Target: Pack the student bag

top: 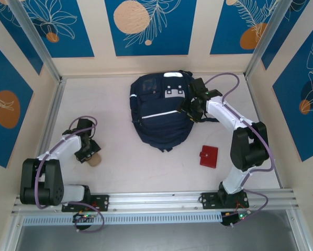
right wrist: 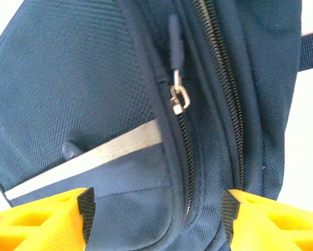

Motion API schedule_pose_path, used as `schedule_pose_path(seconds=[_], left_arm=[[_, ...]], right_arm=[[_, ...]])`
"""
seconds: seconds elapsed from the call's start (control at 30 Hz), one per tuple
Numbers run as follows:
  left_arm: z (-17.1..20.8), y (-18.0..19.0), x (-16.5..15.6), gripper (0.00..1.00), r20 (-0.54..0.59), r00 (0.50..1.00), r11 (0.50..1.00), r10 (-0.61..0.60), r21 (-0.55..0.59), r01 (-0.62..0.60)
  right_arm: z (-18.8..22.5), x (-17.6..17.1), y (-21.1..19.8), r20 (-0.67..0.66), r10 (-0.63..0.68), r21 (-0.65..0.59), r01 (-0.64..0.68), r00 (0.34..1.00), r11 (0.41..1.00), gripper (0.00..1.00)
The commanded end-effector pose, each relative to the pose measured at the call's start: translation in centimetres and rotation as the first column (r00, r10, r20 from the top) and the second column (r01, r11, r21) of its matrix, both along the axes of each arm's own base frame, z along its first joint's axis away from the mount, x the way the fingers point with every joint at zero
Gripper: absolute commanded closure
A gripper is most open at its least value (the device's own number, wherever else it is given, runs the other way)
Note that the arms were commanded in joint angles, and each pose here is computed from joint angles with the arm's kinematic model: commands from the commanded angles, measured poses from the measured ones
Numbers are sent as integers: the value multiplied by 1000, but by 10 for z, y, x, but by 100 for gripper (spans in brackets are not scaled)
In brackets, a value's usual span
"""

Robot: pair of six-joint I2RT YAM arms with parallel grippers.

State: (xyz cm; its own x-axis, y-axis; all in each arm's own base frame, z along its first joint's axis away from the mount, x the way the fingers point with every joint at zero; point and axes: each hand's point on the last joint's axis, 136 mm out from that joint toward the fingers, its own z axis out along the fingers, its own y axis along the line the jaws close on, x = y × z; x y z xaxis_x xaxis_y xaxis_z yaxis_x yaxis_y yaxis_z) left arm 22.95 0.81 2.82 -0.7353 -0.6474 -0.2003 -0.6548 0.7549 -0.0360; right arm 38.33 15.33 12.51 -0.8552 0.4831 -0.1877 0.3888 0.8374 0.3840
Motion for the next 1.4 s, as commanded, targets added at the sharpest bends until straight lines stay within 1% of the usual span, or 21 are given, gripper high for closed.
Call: schedule_pose_path(seconds=[0.0,0.07,0.17,0.2,0.27,0.37,0.47,0.53,0.6,0.7,0.87,0.97,1.07,1.2,1.27,1.33,1.37], left_arm=[[-1,-6,-1,62,18,999,998,-28,-48,29],[3,-8,1,66,38,998,998,-40,-54,42],[12,-9,5,67,79,995,997,-60,-46,63],[17,-11,7,67,99,993,996,-70,-50,75],[26,-17,12,68,144,985,992,-98,-62,108],[46,-38,24,70,240,955,977,-171,-86,197],[71,-66,36,70,333,902,944,-274,-83,318],[87,-89,43,70,387,848,908,-361,-61,414],[103,-117,47,70,439,777,852,-452,-47,522],[120,-159,47,69,503,670,759,-546,-42,650],[130,-217,38,70,560,533,616,-634,-51,786],[129,-245,31,70,566,477,540,-672,-65,839],[123,-264,27,69,553,458,497,-695,-90,863],[115,-277,32,69,518,483,492,-706,-132,860],[114,-282,38,70,513,504,508,-695,-146,849],[120,-287,47,70,529,511,522,-677,-145,841],[123,-289,54,70,534,518,538,-668,-134,832]], right_arm=[[1,4,7,-42,-52,54,54,998,997,35],[-1,8,12,-50,-41,82,45,998,996,39],[0,14,24,-53,-12,128,19,999,992,49],[0,15,26,-57,-4,141,12,998,990,54],[4,17,33,-51,14,166,-5,999,986,68],[24,21,38,4,28,187,-28,1000,982,81],[55,25,44,80,47,229,-64,996,971,90],[77,28,50,132,58,264,-92,990,960,93],[94,31,57,173,73,303,-124,982,945,96],[112,36,68,208,86,365,-159,974,917,99],[136,44,87,260,100,469,-216,960,857,100],[148,47,94,283,102,508,-240,954,827,100],[158,49,98,299,100,531,-253,949,809,100],[166,47,100,309,103,545,-265,945,796,100],[167,43,101,308,109,548,-270,945,792,100],[166,40,101,306,114,552,-273,945,788,100],[165,37,102,302,116,554,-273,946,786,100]])
